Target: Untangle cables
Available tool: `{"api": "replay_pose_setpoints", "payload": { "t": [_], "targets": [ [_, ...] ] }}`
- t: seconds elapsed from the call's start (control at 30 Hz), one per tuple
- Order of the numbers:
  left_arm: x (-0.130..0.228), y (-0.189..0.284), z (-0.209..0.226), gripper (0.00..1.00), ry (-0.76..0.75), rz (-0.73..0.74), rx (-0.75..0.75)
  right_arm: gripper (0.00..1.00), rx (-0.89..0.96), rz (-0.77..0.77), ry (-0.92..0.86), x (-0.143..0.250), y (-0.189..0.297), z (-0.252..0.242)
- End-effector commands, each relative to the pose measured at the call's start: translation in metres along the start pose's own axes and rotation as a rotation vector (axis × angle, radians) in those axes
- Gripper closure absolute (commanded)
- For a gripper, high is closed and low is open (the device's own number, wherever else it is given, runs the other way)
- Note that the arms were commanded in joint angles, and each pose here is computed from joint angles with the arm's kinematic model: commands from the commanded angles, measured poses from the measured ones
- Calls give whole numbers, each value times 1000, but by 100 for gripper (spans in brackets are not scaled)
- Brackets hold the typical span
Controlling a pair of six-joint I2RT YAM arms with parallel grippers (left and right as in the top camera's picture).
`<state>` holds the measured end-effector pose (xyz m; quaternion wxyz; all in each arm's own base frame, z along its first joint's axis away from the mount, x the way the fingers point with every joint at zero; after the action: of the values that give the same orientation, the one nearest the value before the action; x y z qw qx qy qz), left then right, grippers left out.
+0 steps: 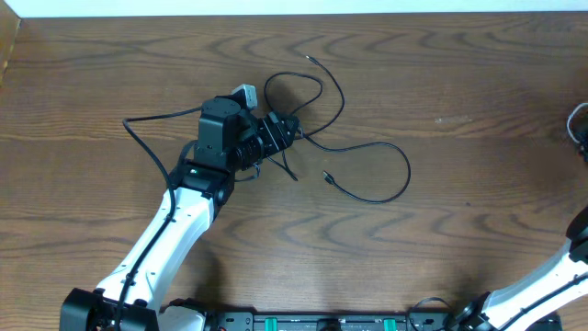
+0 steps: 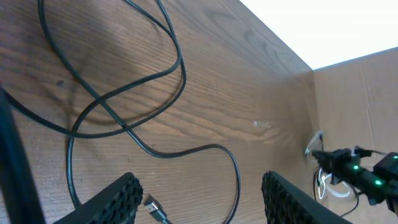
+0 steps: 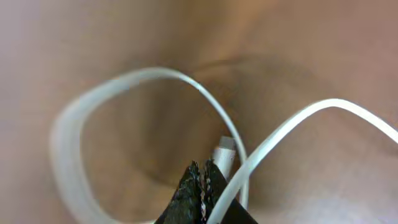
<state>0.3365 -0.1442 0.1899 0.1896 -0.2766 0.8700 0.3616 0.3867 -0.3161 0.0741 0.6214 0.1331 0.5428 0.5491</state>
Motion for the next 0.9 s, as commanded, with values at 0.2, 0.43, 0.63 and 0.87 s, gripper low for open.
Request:
{"api": "replay_pose_setpoints", "payload": {
  "t": [0.2,0.43,0.63,0.87],
  "targets": [
    [-3,0,1,37,-12,-11,-26,99,-586,-273,435,-70,158,158],
    [-1,0,8,37,0,-7,-73,99,-200,-374,782,-36,139,185],
    [0,0,9,37,2,-3,-75,99,161,-197,769,-12,42,114],
    [0,0,9,37,2,-3,-75,99,223,-80,604,-14,5,51]
  ]
}}
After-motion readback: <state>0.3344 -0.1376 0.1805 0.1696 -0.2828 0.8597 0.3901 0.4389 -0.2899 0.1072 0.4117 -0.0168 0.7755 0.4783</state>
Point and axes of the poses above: each gripper's point midway between its finger pads, its own y axis back along the fingers, its own z axis along the line the jaws close on, x = y × z, the point moved 5 cm from there along y, back along the fingers, and after that the axes turned 8 degrees about -y, right-handed, at the moved point
